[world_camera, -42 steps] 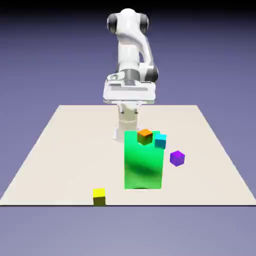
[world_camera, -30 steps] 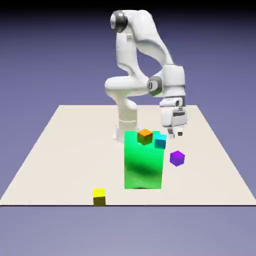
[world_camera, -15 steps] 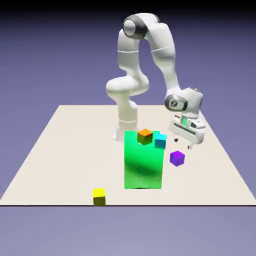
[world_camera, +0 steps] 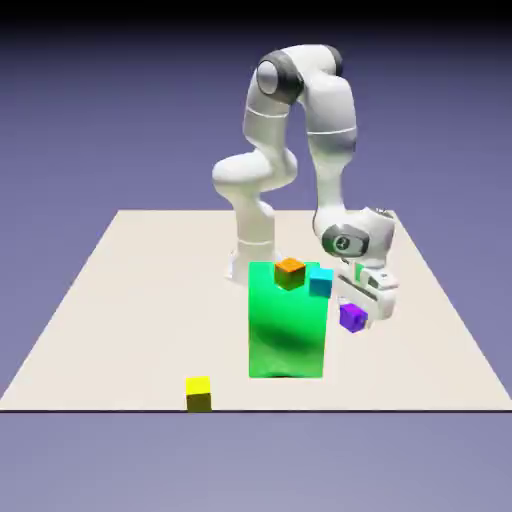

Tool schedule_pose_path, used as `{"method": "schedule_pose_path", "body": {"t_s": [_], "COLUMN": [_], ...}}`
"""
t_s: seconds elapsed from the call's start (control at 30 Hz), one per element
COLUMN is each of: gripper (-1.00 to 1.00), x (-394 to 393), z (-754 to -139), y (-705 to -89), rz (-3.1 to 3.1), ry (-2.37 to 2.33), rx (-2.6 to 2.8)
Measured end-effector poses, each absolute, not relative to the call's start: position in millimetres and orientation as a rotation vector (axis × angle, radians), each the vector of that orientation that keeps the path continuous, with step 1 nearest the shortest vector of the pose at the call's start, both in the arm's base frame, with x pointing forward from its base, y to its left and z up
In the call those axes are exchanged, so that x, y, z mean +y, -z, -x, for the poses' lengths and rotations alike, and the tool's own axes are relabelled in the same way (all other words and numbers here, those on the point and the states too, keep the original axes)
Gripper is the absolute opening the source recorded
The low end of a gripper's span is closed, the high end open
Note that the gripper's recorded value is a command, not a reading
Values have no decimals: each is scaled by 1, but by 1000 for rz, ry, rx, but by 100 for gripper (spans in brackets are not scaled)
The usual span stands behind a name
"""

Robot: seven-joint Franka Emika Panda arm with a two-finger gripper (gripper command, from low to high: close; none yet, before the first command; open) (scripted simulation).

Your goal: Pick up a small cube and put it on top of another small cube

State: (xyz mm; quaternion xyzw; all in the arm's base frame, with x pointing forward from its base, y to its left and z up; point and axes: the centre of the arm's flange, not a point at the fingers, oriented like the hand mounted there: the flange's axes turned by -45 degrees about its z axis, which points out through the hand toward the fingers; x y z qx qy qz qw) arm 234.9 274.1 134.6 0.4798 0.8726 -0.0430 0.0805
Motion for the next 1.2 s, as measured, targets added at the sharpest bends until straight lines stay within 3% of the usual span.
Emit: {"method": "schedule_pose_path", "body": {"t_s": [0.43,0.73,1.0,1.2], "gripper": [-100,-100,-100,-100], "x": [302,259,75,-125], "z": [-239,-410,-545,-559], "y": [-209,-245,-256,-249], "rz": [-1601,-2675,-3161,-3135], "ry": [94,129,215,286], "rx": [2529,1602,424,-294]}}
